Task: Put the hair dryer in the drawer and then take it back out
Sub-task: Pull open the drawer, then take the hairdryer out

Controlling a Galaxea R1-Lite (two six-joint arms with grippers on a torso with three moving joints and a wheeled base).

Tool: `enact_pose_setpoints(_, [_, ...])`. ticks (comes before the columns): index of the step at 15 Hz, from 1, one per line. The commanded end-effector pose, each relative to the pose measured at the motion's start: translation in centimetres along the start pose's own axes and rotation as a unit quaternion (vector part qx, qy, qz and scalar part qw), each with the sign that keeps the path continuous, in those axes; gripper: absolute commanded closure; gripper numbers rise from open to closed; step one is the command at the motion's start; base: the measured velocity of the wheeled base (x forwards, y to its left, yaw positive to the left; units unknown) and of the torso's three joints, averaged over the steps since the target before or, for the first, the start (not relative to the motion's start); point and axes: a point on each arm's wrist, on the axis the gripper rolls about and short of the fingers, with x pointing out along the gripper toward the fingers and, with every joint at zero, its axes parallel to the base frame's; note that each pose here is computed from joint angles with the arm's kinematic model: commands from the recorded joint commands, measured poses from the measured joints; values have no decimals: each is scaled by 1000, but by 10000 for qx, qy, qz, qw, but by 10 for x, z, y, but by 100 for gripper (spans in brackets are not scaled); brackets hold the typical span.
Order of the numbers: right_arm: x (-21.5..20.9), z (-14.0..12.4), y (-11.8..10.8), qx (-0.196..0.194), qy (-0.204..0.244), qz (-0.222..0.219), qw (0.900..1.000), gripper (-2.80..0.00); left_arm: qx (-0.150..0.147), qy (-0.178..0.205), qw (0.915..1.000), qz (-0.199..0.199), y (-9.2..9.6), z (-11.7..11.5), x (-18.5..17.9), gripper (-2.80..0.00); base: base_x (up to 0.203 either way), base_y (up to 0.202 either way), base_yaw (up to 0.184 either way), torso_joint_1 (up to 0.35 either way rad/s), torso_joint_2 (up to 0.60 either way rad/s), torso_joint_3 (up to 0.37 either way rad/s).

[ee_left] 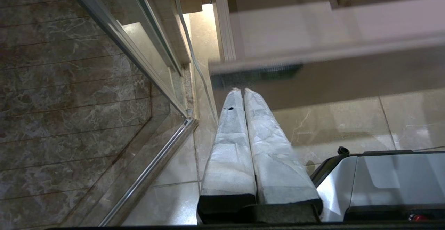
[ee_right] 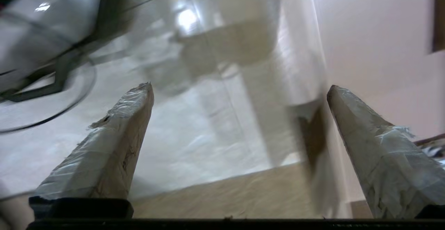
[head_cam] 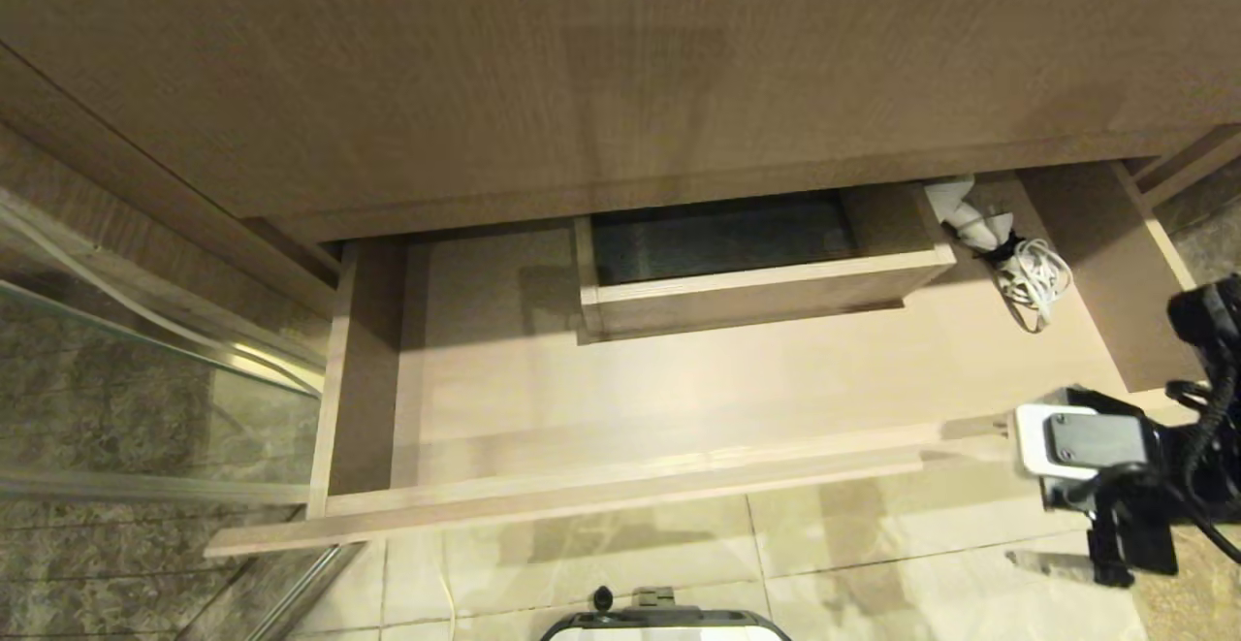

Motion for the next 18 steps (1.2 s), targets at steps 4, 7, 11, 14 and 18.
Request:
enact_pose_setpoints(4, [-45, -12, 55, 152, -312, -412, 9986, -280, -1, -2, 10000, 0, 0, 0, 0, 0, 0, 0, 0, 0, 0, 0])
enact_pose_setpoints(7, [-55, -10, 52, 961, -492, -761, 9912, -280, -1, -2, 10000, 1, 0, 0, 0, 0, 0, 0, 0, 0, 0, 0])
enact_pose_setpoints(11, [-64, -12, 47, 1365, -527, -1167, 9823, 0, -1, -2, 10000, 1, 0, 0, 0, 0, 0, 0, 0, 0, 0, 0])
enact_pose_setpoints(14, [-69, -14, 45, 1489, -478, -1355, 9784, 0, -1, -2, 10000, 1, 0, 0, 0, 0, 0, 0, 0, 0, 0, 0])
enact_pose_setpoints(18, [-83, -11, 22, 1559, -475, -1774, 9705, 0, -1, -2, 10000, 1, 0, 0, 0, 0, 0, 0, 0, 0, 0, 0])
